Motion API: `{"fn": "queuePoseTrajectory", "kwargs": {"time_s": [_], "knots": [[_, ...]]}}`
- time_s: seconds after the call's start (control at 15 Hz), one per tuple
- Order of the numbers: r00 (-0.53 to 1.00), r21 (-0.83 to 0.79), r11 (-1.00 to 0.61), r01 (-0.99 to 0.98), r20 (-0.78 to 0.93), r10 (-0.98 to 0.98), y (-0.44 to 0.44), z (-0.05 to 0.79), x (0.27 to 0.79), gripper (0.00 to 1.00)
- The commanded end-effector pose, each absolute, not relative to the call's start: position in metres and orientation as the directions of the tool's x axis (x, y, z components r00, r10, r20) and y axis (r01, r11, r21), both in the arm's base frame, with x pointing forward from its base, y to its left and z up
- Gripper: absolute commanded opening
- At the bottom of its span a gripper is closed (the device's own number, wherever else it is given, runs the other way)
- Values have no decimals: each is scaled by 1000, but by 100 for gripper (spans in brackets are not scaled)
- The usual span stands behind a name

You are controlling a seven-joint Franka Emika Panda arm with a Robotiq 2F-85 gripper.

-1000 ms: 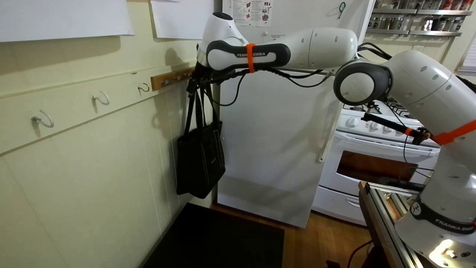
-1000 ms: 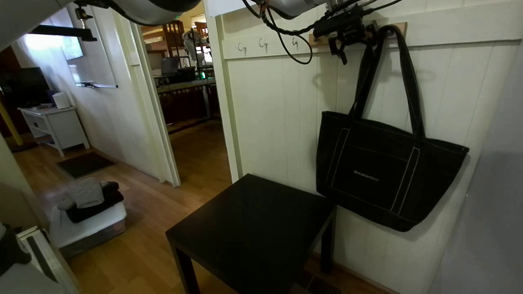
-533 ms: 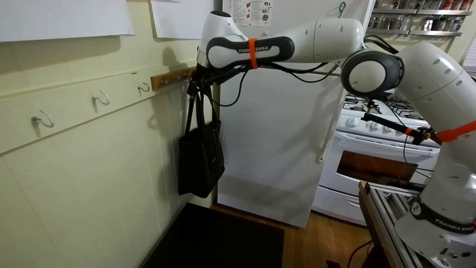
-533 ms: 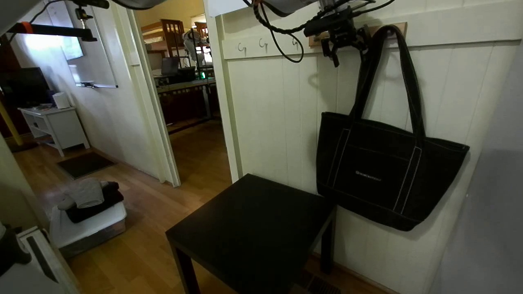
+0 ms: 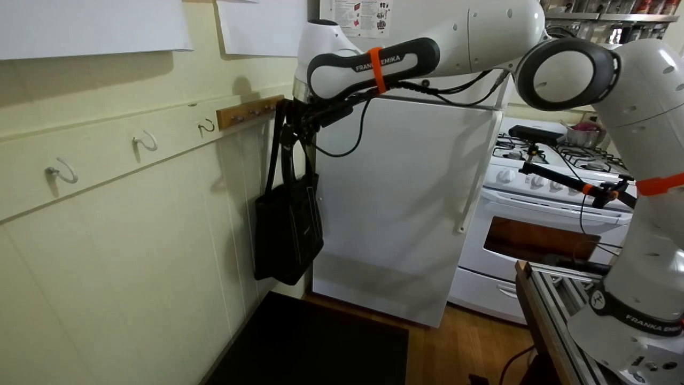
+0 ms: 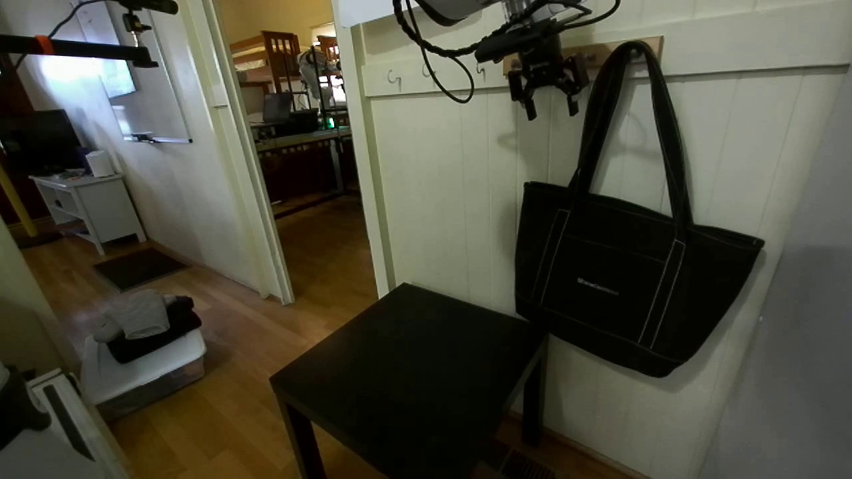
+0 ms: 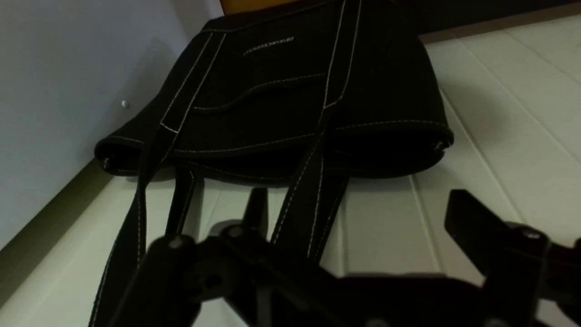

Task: Hang the black bag on the far right.

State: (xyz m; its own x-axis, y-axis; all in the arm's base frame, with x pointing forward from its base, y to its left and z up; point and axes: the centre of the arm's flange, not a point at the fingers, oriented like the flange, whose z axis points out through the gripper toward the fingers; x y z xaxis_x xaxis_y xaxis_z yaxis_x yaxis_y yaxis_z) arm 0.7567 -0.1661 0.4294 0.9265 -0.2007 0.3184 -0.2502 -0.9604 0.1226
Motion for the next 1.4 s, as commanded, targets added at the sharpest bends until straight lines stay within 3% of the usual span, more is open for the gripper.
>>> {"fn": "queuePoseTrajectory", "kwargs": {"time_s": [0.0,1.33], "knots": [[924,116,-960,-256,322,-208,-153,429,703,100],[949,228,-954,-195,291,-124,-130,435,597,100]]}}
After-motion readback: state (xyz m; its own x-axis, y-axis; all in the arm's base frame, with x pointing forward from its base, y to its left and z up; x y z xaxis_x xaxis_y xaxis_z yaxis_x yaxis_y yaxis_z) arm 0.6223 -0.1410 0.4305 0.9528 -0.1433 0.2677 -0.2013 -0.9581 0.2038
